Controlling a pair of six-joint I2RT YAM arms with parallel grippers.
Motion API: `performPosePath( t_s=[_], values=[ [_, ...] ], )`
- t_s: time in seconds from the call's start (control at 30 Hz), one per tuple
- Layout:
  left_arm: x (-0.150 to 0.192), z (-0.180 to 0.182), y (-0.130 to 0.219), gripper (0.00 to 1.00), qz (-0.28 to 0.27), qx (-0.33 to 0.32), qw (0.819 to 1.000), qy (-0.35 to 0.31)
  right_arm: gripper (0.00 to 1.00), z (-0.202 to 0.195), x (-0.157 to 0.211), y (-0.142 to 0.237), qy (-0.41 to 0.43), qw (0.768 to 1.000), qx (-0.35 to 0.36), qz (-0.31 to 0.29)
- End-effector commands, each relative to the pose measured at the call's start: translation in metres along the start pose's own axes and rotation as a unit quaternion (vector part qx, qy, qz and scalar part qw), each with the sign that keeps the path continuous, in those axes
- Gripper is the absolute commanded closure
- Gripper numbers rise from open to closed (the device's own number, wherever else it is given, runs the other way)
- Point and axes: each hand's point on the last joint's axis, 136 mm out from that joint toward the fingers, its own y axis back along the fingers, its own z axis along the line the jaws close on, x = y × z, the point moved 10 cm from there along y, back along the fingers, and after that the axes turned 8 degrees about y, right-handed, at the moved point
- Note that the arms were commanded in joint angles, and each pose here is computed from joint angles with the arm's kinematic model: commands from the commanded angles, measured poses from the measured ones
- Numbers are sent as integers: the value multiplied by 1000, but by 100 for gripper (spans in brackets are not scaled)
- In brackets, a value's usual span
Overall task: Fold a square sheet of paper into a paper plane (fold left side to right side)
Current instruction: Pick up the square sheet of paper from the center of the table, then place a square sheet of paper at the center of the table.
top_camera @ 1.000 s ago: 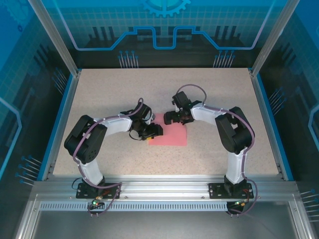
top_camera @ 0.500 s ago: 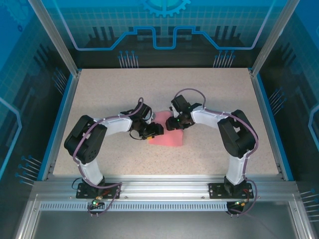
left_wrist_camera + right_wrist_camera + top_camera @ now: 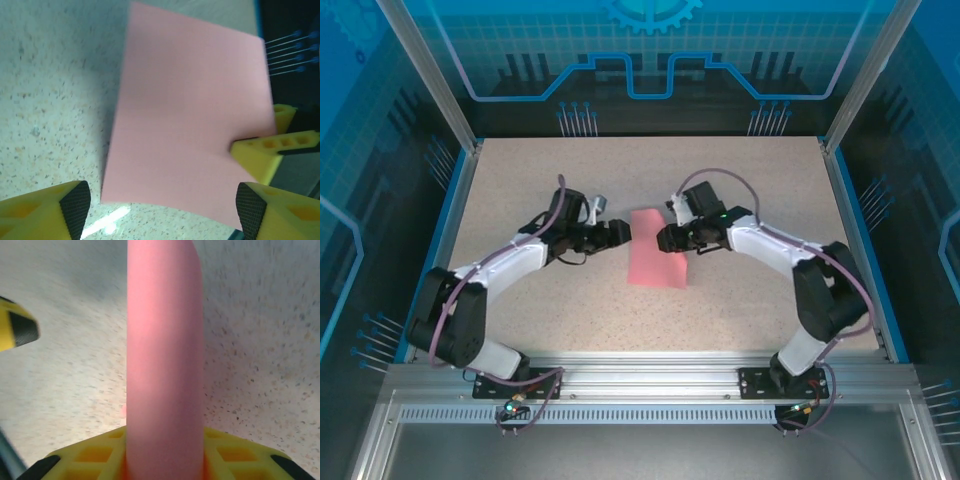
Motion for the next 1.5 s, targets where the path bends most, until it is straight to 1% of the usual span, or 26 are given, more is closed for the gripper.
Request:
performPosePath(
  t_s=[0.0, 0.1, 0.23, 0.3, 0.43, 0.6, 0.7, 0.77, 0.83, 0.87, 0.9, 0.97, 1.0, 1.1, 1.13, 1.17, 1.2, 1.23, 1.33, 1.47],
  values=[
    [-10, -21, 26, 16, -40, 97, 992, -67, 67, 10, -12, 42, 47, 993, -82, -64],
    [-15, -35, 45, 13, -64, 157, 979, -110, 67, 16, -18, 78, 72, 983, -133, -102],
    [-18, -59, 60, 11, -59, 231, 955, -177, 67, 35, -23, 119, 119, 966, -186, -131],
    [-18, -68, 65, 10, -54, 257, 943, -205, 67, 46, -25, 134, 143, 957, -210, -139],
    [-18, -81, 72, 10, -41, 288, 924, -249, 67, 66, -25, 157, 183, 939, -250, -152],
    [-17, -94, 76, 10, -21, 314, 907, -279, 68, 87, -24, 167, 220, 919, -288, -154],
    [-13, -104, 78, 10, -7, 333, 895, -296, 68, 91, -26, 167, 223, 918, -288, -156],
    [-11, -109, 79, 11, -1, 338, 892, -300, 68, 91, -27, 167, 223, 917, -291, -160],
    [-9, -114, 79, 14, 5, 344, 888, -304, 68, 90, -28, 165, 221, 916, -292, -165],
    [-8, -115, 79, 16, 6, 346, 887, -305, 68, 89, -28, 164, 219, 917, -290, -167],
    [-7, -117, 79, 21, 8, 347, 886, -306, 67, 88, -28, 163, 217, 919, -284, -167],
    [-6, -119, 79, 35, 12, 347, 886, -306, 67, 83, -29, 160, 206, 926, -266, -169],
    [-6, -119, 79, 44, 14, 346, 886, -308, 67, 79, -29, 159, 198, 930, -259, -170],
    [-5, -116, 76, 79, 19, 331, 895, -299, 65, 66, -28, 157, 169, 944, -226, -174],
    [-5, -113, 74, 87, 20, 324, 899, -293, 63, 61, -28, 157, 160, 948, -214, -173],
    [-4, -111, 72, 91, 23, 319, 903, -288, 60, 58, -27, 156, 152, 953, -199, -172],
    [-4, -109, 71, 92, 27, 313, 907, -282, 58, 53, -25, 155, 142, 959, -181, -168],
    [-3, -106, 68, 93, 31, 305, 912, -274, 56, 49, -23, 154, 134, 964, -162, -164],
    [-3, -94, 58, 94, 43, 272, 929, -245, 42, 36, -16, 150, 112, 977, -98, -150],
    [-2, -75, 41, 95, 61, 226, 951, -200, 28, 16, -4, 138, 73, 989, -19, -126]
  ],
)
